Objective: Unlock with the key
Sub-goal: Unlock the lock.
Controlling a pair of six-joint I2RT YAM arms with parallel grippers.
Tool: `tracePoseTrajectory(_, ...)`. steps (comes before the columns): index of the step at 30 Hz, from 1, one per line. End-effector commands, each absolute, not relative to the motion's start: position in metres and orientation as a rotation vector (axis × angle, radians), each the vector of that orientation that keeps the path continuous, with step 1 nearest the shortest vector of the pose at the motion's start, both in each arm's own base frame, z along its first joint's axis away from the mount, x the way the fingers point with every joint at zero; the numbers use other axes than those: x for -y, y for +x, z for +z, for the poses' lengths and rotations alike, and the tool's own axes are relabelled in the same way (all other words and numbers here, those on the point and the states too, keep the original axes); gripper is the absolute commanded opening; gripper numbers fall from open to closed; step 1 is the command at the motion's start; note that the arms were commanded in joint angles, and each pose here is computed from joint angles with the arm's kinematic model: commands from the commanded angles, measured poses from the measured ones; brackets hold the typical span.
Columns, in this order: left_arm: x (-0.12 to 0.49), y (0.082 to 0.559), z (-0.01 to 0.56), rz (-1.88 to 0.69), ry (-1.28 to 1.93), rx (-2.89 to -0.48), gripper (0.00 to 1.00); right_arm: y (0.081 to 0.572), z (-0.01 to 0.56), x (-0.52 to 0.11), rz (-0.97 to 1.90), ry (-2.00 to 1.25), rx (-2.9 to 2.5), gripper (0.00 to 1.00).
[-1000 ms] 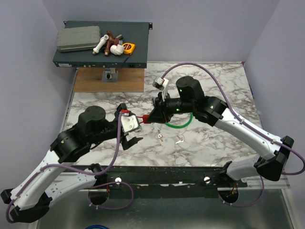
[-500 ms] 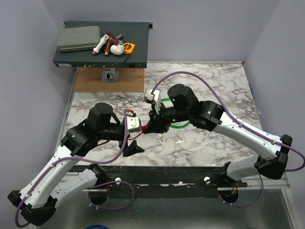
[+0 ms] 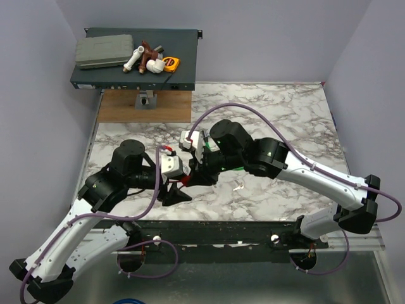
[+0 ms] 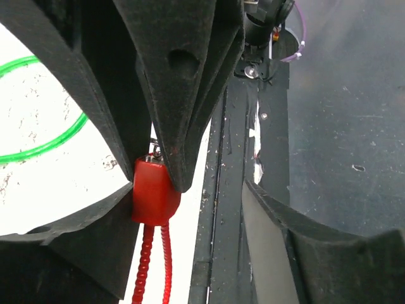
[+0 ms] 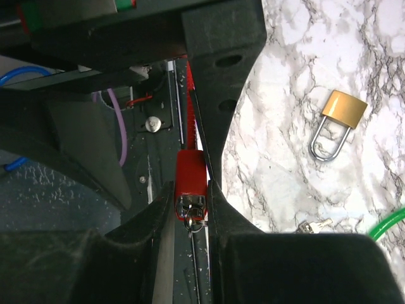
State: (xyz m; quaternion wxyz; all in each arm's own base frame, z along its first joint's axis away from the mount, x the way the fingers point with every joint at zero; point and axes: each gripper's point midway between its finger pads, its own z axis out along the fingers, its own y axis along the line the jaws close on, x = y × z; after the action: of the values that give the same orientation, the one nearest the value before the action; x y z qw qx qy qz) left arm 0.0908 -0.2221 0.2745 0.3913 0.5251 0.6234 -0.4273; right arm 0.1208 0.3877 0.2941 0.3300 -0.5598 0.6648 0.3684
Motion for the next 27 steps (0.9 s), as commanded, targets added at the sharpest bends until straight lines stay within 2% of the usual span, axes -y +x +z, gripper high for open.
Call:
tracePoseTrajectory(1, 0.219, 0.079, 0.279, -1.142, 1.33, -1.55, 0.58, 0.123, 0.307, -0.389, 0.939, -1.46, -1.705, 0.01)
tracePoseTrajectory(9, 0.217, 0.078, 0.277, -1.141, 1.32, -1.535, 0.33, 0.113, 0.304, -0.395, 0.98, -1.507, -1.701, 0.01)
tracePoseTrajectory(10, 0.217, 0.078, 0.279, -1.141, 1.319, -1.528, 0.26, 0.11, 0.302, -0.396, 0.984, -1.516, -1.702, 0.01)
tracePoseTrajectory(12, 0.215, 0.079, 0.281, -1.129, 1.311, -1.525, 0.04, 0.107, 0.301, -0.398, 1.002, -1.525, -1.7, 0.01)
tracePoseTrajectory(13, 0.214, 0.08, 0.282, -1.119, 1.304, -1.526, 0.0, 0.105, 0.302, -0.399, 1.012, -1.526, -1.693, 0.02)
tracePoseTrajectory(14, 0.213, 0.079, 0.282, -1.115, 1.301, -1.526, 0.0, 0.105, 0.305, -0.4, 1.022, -1.521, -1.681, 0.07)
tracePoseTrajectory(15, 0.211, 0.079, 0.281, -1.112, 1.298, -1.528, 0.0, 0.105, 0.308, -0.401, 1.032, -1.509, -1.67, 0.18)
tracePoseTrajectory(17, 0.209, 0.077, 0.28, -1.125, 1.282, -1.541, 0.0, 0.102, 0.317, -0.403, 1.061, -1.5, -1.631, 0.33)
tracePoseTrajectory(20, 0.206, 0.075, 0.277, -1.14, 1.259, -1.56, 0.0, 0.1, 0.336, -0.4, 1.086, -1.466, -1.554, 0.47)
tracePoseTrajectory(23, 0.204, 0.074, 0.278, -1.141, 1.246, -1.561, 0.0, 0.106, 0.354, -0.393, 1.053, -1.404, -1.501, 0.54)
tracePoseTrajectory(27, 0.203, 0.067, 0.283, -1.171, 1.25, -1.555, 0.0, 0.111, 0.369, -0.375, 0.998, -1.326, -1.474, 0.55)
